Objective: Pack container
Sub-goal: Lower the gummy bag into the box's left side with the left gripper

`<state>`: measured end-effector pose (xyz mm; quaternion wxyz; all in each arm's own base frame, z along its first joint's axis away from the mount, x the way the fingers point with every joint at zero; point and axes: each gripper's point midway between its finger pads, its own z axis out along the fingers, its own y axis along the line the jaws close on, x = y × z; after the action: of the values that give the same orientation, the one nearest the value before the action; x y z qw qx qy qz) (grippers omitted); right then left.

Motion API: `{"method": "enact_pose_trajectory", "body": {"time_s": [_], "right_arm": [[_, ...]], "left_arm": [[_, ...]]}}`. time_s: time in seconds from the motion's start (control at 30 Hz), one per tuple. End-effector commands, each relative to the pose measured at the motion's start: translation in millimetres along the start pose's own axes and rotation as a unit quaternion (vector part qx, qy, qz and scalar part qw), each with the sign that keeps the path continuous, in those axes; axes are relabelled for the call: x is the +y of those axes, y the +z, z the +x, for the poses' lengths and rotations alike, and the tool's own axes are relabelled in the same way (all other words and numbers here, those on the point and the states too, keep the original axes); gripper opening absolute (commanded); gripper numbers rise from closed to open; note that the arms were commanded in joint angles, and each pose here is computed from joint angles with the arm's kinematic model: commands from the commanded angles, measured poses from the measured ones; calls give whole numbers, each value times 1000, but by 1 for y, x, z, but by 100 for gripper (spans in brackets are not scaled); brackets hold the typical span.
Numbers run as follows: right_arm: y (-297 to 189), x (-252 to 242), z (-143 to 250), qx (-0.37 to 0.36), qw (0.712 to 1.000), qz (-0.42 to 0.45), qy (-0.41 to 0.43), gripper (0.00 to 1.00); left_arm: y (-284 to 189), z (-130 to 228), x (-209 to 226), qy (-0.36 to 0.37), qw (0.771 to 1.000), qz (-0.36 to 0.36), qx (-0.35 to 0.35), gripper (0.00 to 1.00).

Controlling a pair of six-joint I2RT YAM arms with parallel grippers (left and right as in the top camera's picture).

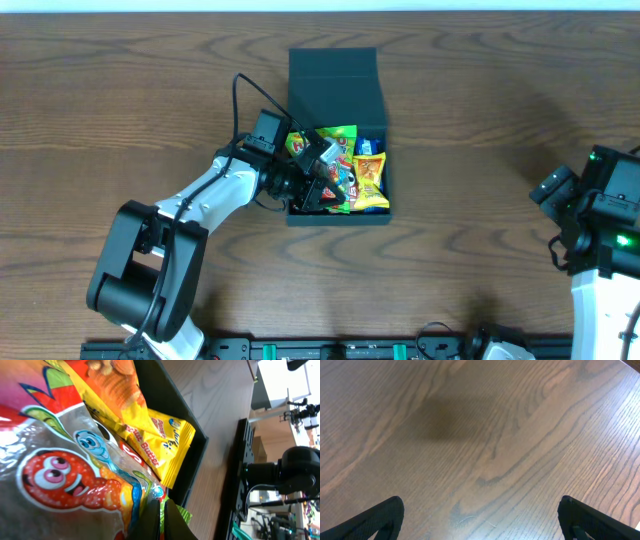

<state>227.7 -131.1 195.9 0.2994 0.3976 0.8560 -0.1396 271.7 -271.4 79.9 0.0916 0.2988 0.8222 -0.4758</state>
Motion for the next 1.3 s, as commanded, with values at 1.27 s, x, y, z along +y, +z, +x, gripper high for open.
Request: {"method": "enact_pose_trajectory", "body": {"time_s": [1.27], "right_arm": [[0,-4,-1,-2,1000,7,10,99]], "left_arm": [[-46,-43,33,-60,976,-193,-85,6]]}}
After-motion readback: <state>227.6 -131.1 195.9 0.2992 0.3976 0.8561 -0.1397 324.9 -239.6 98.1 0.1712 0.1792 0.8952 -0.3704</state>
